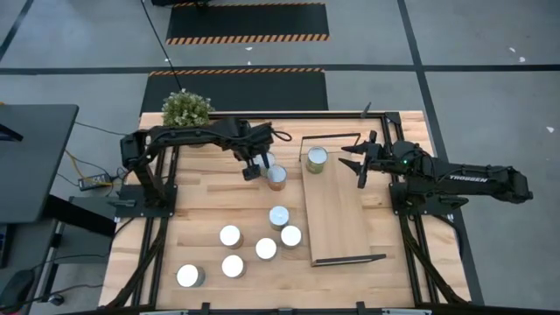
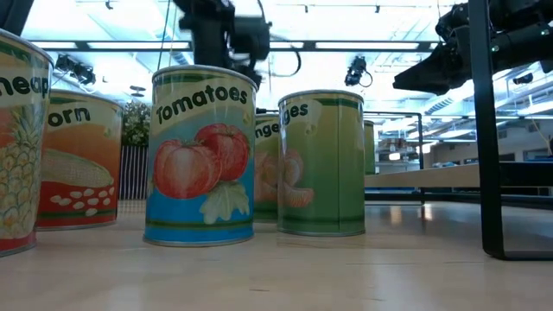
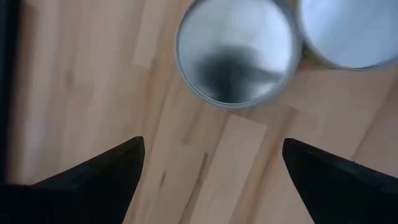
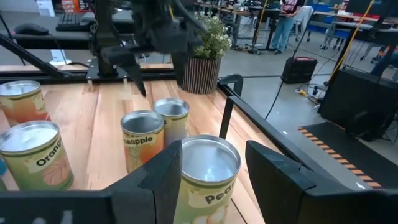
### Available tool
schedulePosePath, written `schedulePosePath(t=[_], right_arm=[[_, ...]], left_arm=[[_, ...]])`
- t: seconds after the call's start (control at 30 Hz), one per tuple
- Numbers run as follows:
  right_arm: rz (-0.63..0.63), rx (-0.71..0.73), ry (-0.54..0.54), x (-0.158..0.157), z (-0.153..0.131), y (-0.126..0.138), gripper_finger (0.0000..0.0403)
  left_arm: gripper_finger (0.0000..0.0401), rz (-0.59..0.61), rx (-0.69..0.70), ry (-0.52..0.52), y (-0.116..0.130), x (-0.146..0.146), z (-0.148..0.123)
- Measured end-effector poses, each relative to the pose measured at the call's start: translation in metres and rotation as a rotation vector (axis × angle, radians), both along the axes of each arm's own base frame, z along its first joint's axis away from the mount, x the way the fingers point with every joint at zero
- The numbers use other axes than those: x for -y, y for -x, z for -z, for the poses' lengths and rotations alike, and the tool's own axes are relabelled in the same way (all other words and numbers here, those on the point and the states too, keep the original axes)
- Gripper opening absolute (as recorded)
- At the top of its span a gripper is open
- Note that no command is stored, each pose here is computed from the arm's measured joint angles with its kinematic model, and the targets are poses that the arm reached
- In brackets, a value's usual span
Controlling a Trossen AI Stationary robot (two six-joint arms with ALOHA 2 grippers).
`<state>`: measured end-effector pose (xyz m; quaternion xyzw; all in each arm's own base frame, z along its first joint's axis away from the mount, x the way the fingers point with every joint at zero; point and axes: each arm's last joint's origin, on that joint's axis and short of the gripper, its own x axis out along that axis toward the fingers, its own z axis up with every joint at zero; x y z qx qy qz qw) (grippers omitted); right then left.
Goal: Pick and place cans onto a shelf
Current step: Put the canned peaches on the shelf
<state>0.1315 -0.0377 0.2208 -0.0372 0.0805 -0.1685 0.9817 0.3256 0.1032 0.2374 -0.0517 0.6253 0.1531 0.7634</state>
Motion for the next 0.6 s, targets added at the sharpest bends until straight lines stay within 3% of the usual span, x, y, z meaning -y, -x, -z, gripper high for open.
schedulePosePath(t=[0.2,0.6], right_arm=[[-0.001,-0.001,-0.001,0.0,0.0,0.0,0.0185],[0.001,0.001,-0.007,0.0,0.0,0.0,0.0185]], left_arm=[[0.0386,0.055,0.081,-0.011,-0.002,-0.005,0.027],[0.0386,0.137,0.218,-0.04,-0.01,-0.006,0.039]])
